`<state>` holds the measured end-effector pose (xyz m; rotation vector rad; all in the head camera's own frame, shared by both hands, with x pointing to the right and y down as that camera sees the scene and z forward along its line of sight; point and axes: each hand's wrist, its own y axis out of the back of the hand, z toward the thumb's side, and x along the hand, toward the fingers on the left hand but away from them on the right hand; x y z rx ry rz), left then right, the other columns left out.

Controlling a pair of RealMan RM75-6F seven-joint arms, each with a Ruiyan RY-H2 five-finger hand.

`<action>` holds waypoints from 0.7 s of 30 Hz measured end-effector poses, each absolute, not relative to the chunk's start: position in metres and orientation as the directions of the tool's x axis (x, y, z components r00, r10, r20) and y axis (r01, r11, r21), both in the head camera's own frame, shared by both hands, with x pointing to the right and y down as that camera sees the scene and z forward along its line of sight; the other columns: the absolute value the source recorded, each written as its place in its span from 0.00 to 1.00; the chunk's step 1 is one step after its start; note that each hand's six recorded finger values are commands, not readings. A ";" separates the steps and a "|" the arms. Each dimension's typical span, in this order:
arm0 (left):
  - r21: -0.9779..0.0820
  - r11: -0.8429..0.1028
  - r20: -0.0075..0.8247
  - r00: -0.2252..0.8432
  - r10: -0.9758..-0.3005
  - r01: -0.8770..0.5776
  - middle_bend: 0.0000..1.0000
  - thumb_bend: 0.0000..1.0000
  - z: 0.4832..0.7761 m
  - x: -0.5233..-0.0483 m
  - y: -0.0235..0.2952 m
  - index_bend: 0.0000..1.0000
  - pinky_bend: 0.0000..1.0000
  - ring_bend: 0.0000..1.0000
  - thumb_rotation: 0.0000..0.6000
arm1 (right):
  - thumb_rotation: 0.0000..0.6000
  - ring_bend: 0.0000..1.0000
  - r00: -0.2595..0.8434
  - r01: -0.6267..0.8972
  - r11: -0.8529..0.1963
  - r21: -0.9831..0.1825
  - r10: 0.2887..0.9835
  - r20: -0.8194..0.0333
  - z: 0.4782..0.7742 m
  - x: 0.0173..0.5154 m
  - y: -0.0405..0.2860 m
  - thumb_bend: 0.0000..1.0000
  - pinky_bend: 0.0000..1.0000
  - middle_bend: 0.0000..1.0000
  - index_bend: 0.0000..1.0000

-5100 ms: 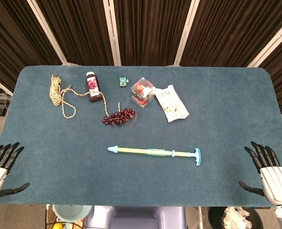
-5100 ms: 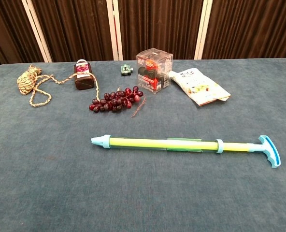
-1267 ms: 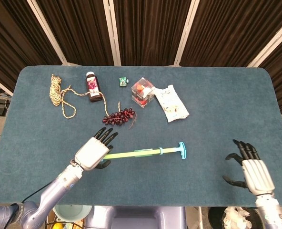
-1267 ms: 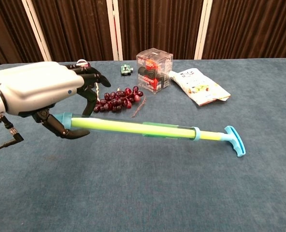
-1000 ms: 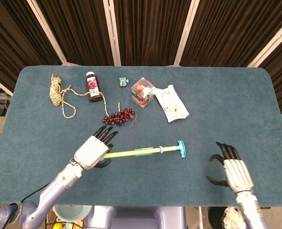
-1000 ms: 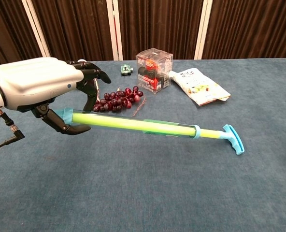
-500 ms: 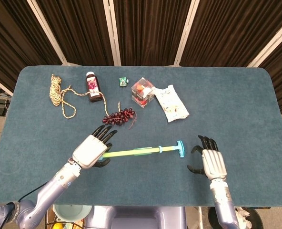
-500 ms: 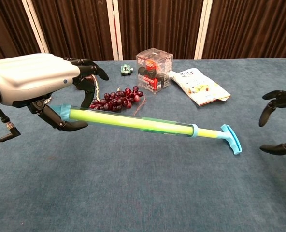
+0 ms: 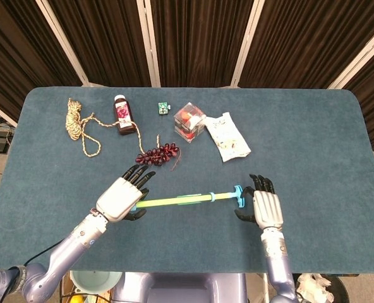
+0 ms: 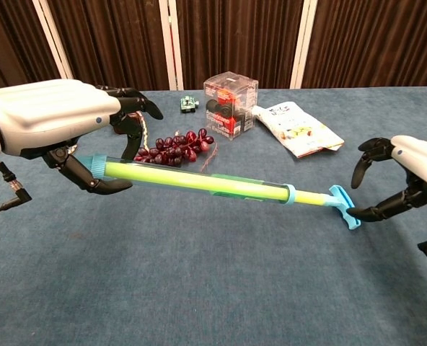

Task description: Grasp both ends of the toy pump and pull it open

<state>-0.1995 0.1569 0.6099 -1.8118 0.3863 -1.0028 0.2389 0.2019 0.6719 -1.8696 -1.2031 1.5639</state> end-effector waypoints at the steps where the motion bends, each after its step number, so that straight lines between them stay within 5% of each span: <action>1: -0.872 -0.460 0.460 0.607 -0.648 0.170 0.09 0.41 0.610 -0.199 0.157 0.59 0.10 0.00 1.00 | 1.00 0.00 -0.011 0.343 -0.535 -0.772 0.819 -0.573 0.674 0.238 0.202 0.25 0.00 0.12 0.48; 21: -0.869 -0.466 0.460 0.616 -0.640 0.166 0.09 0.42 0.610 -0.200 0.161 0.59 0.10 0.00 1.00 | 1.00 0.00 -0.029 0.388 -0.506 -0.770 0.828 -0.559 0.694 0.219 0.199 0.25 0.00 0.13 0.49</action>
